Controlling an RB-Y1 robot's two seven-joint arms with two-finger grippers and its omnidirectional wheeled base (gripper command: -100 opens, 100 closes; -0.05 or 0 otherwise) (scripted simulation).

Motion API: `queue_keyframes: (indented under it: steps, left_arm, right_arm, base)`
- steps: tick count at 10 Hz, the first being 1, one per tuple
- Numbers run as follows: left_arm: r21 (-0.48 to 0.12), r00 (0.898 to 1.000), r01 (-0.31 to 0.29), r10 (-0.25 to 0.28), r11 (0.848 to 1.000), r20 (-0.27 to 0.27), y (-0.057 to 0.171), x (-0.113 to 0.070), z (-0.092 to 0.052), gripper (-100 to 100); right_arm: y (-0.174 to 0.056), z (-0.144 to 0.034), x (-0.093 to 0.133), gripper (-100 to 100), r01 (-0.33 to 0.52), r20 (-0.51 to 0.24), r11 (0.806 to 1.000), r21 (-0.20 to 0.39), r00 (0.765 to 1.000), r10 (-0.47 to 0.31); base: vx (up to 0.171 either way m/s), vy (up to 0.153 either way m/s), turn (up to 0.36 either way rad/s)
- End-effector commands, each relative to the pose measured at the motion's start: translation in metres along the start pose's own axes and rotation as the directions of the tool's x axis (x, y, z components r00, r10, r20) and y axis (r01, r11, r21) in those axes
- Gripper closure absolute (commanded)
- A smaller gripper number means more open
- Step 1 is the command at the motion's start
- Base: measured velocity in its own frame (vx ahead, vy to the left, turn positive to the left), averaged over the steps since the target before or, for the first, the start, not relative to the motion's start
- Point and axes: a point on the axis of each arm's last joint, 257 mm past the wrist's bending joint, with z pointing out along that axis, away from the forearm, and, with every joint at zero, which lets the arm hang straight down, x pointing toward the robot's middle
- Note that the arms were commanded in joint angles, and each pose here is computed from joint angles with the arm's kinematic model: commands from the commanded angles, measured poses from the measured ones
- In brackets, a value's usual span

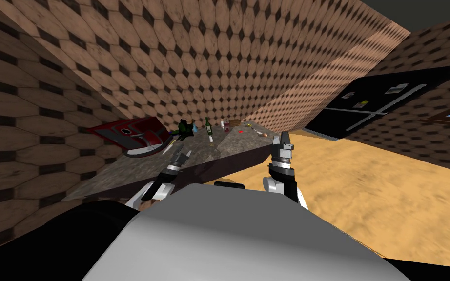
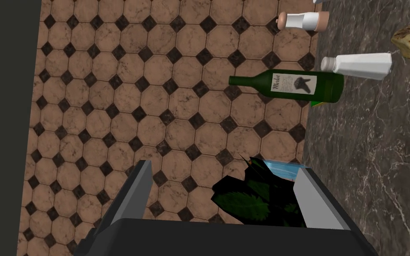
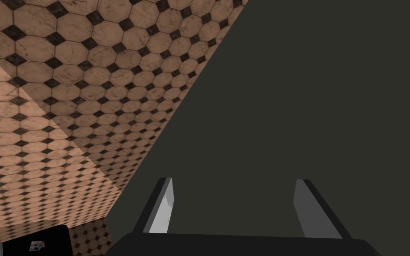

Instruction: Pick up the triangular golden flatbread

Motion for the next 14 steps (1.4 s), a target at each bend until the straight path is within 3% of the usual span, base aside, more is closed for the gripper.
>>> queue_keyframes:
  steps: [1, 2, 3, 4, 5, 6, 7, 8, 9, 10, 11, 12, 13, 14]
  left_arm:
    - [-0.038, 1.0, -0.007, 0.007, 0.999, -0.014, 0.007, -0.003, -0.004, -100]
    - [-0.098, 1.0, 0.001, -0.002, 0.995, -0.006, 0.022, -0.016, -0.012, -100]
    - [-0.104, 1.0, -0.012, 0.01, 0.994, -0.021, 0.021, -0.015, -0.011, -100]
    - [-0.164, 1.0, 0.0, -0.001, 0.986, -0.008, 0.036, -0.029, -0.02, -100]
    - [-0.17, 1.0, -0.016, 0.011, 0.985, -0.026, 0.035, -0.028, -0.018, -100]
    - [-0.23, 1.0, -0.003, 0.001, 0.973, -0.01, 0.049, -0.043, -0.028, -100]
    - [-0.236, 1.0, -0.019, 0.012, 0.972, -0.028, 0.048, -0.042, -0.026, -100]
    - [-0.294, 1.0, -0.003, 0.001, 0.956, -0.007, 0.062, -0.057, -0.038, -100]
    - [-0.3, 1.0, -0.021, 0.013, 0.954, -0.026, 0.061, -0.056, -0.035, -100]
    - [-0.358, 1.0, -0.007, 0.005, 0.934, -0.006, 0.074, -0.071, -0.047, -100]
    - [-0.363, 1.0, -0.022, 0.015, 0.931, -0.022, 0.073, -0.071, -0.045, -100]
    - [-0.418, 1.0, -0.004, 0.006, 0.908, 0.003, 0.085, -0.086, -0.058, -100]
    - [-0.424, 1.0, -0.022, 0.017, 0.905, -0.016, 0.084, -0.085, -0.056, -100]
    - [-0.477, 1.0, -0.004, 0.01, 0.879, 0.01, 0.096, -0.101, -0.07, -100]
  right_arm:
    - [0.0, 0.0, 0.0, 0, 0.0, 0.0, 1.0, 0.0, 1.0, 0.0]
    - [0.0, 0.0, 0.0, 0, 0.0, 0.0, 1.0, 0.0, 1.0, 0.0]
    - [0.0, 0.0, 0.0, 0, 0.0, 0.0, 1.0, 0.0, 1.0, 0.0]
    - [0.0, 0.0, 0.0, 0, 0.0, 0.0, 1.0, 0.0, 1.0, 0.0]
    - [0.0, 0.0, 0.0, 0, 0.0, 0.0, 1.0, 0.0, 1.0, 0.0]
    - [0.0, 0.0, 0.0, 0, 0.0, 0.0, 1.0, 0.0, 1.0, 0.0]
    - [0.0, 0.0, 0.0, 0, 0.0, 0.0, 1.0, 0.0, 1.0, 0.0]
    - [0.0, 0.0, 0.0, 0, 0.0, 0.0, 1.0, 0.0, 1.0, 0.0]
    - [0.0, 0.0, 0.0, 0, 0.0, 0.0, 1.0, 0.0, 1.0, 0.0]
    - [0.0, 0.0, 0.0, 0, 0.0, 0.0, 1.0, 0.0, 1.0, 0.0]
    - [0.0, 0.0, 0.0, 0, 0.0, 0.0, 1.0, 0.0, 1.0, 0.0]
    - [0.0, 0.0, 0.0, 0, 0.0, 0.0, 1.0, 0.0, 1.0, 0.0]
    - [0.0, 0.0, 0.0, 0, 0.0, 0.0, 1.0, 0.0, 1.0, 0.0]
    - [0.0, 0.0, 0.0, 0, 0.0, 0.0, 1.0, 0.0, 1.0, 0.0]
  base:
    - [-0.006, 0.01, -0.077]
    - [-0.004, 0.002, -0.179]
    - [-0.005, 0.004, -0.074]
    - [-0.004, -0.003, -0.158]
    - [-0.003, 0.0, -0.085]
    - [-0.001, -0.007, -0.212]
    - [-0.001, -0.002, -0.093]
    - [0.001, -0.01, -0.158]
    - [0.001, -0.007, -0.08]
    - [0.004, -0.019, -0.204]
    - [0.003, -0.012, -0.088]
    - [0.004, -0.02, -0.202]
    - [0.006, -0.013, -0.082]
    - [0.011, -0.026, -0.152]
